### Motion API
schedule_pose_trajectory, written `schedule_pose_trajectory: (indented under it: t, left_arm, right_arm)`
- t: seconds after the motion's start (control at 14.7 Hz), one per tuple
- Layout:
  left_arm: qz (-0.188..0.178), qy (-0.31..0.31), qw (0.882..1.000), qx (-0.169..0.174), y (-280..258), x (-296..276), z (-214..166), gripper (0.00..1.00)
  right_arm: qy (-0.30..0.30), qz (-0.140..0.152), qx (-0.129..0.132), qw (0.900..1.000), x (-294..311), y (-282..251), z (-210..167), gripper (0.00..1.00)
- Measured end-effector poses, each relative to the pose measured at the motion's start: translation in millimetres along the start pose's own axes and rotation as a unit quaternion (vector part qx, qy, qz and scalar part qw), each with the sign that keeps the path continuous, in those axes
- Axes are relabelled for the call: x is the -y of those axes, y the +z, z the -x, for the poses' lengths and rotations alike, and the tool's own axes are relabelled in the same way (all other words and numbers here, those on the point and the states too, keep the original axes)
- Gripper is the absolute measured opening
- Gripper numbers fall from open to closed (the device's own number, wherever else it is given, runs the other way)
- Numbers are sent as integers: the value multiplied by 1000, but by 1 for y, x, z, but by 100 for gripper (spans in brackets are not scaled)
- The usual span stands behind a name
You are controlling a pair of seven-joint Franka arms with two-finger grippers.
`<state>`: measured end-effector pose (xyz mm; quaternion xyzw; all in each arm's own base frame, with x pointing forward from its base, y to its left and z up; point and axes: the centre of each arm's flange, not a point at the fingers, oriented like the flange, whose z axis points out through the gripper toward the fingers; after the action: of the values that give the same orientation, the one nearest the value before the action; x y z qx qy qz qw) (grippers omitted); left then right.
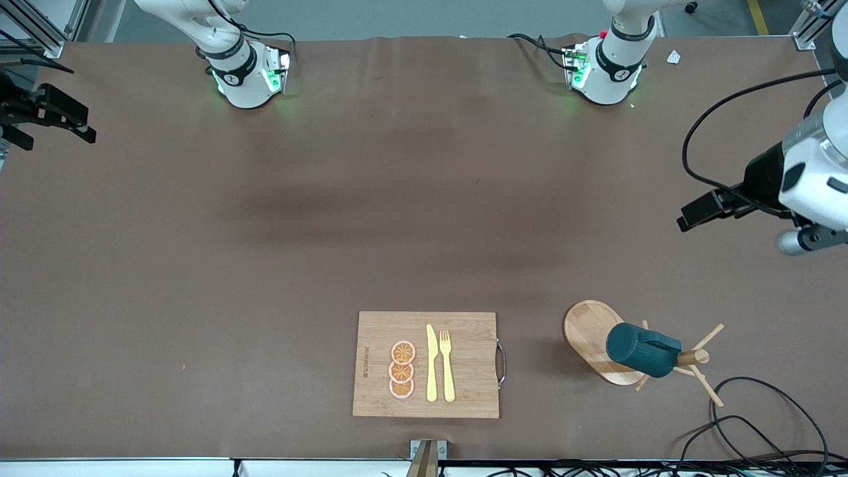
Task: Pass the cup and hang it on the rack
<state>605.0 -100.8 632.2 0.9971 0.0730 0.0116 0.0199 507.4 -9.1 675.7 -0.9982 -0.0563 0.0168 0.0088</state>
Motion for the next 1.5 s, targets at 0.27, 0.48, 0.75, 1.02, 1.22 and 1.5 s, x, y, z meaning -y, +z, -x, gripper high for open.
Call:
schedule_pose_trajectory:
  t: [0.27,0.48,0.75,1.02,1.22,1.5]
  left_arm:
    - [-38,56,998,8,-5,20,30,100]
    - [-45,63,997,15,-5,24,57,100]
    - [-38,55,998,18,-7,32,83,100]
    - [-36,61,997,15,-10,35,91,100]
    - [-34,65,997,7,-15,36,89,100]
    - [-33,66,997,5,-17,36,89,100]
  right_arm:
    - [-10,1,-1,1000,10,-3,1,100]
    - [-19,1,-1,1000,19,-3,1,100]
    - [-20,1,-1,1000,21,-3,0,100]
    - [-29,1,6,1000,30,-1,1,100]
    - [-41,3,-6,999,42,1,-6,100]
    - [-42,3,-8,999,43,15,-22,100]
